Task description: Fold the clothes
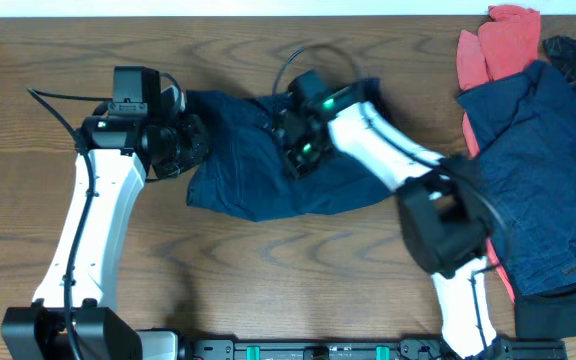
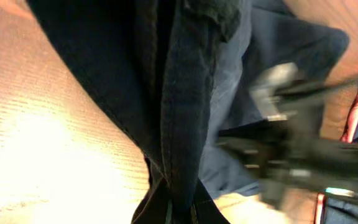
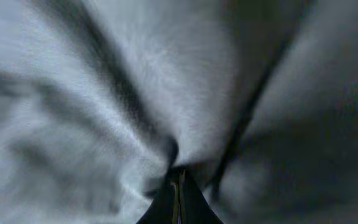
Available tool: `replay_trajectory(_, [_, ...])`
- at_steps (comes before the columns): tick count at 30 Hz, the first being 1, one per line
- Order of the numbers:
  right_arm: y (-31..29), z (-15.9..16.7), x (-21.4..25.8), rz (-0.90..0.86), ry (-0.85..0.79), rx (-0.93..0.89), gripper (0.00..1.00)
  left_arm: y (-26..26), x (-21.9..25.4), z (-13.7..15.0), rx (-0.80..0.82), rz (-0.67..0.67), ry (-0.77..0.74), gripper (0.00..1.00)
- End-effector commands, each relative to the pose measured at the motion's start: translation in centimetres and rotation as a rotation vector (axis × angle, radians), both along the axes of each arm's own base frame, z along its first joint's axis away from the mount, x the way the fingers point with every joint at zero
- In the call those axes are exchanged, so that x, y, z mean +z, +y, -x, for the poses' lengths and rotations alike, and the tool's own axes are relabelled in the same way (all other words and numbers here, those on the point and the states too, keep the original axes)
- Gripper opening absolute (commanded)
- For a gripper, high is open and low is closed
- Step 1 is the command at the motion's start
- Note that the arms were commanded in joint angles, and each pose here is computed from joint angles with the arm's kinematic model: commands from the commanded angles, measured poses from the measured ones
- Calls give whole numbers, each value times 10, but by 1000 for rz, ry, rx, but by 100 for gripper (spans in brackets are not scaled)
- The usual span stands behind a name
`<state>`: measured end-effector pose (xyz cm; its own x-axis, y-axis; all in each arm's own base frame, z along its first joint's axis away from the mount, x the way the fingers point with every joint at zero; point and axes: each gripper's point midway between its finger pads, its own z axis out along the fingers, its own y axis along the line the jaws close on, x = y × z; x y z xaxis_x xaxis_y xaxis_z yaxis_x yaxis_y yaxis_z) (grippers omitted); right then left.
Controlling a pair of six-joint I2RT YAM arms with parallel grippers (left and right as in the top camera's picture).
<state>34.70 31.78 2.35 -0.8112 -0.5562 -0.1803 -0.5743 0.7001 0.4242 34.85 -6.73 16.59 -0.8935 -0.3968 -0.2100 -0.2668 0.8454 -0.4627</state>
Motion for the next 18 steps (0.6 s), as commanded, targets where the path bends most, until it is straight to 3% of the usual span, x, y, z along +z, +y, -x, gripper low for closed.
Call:
replay_trajectory(1, [20,19,-30,21,65,-8,1,-1,33,-11,-11,11,-86,6])
replay_trajectory(7, [49,25,-54,-6,41,13,1,-4,51,-14,-19,28,-114,6])
replay_trajectory(13, [75,29,-48,-44,-21,60,1,-5,48,-9,-21,27,-92,6])
replay_trajectory(18, [44,-8,-10,43,-122,-20,1,0,47,-10,-9,-1,-93,6])
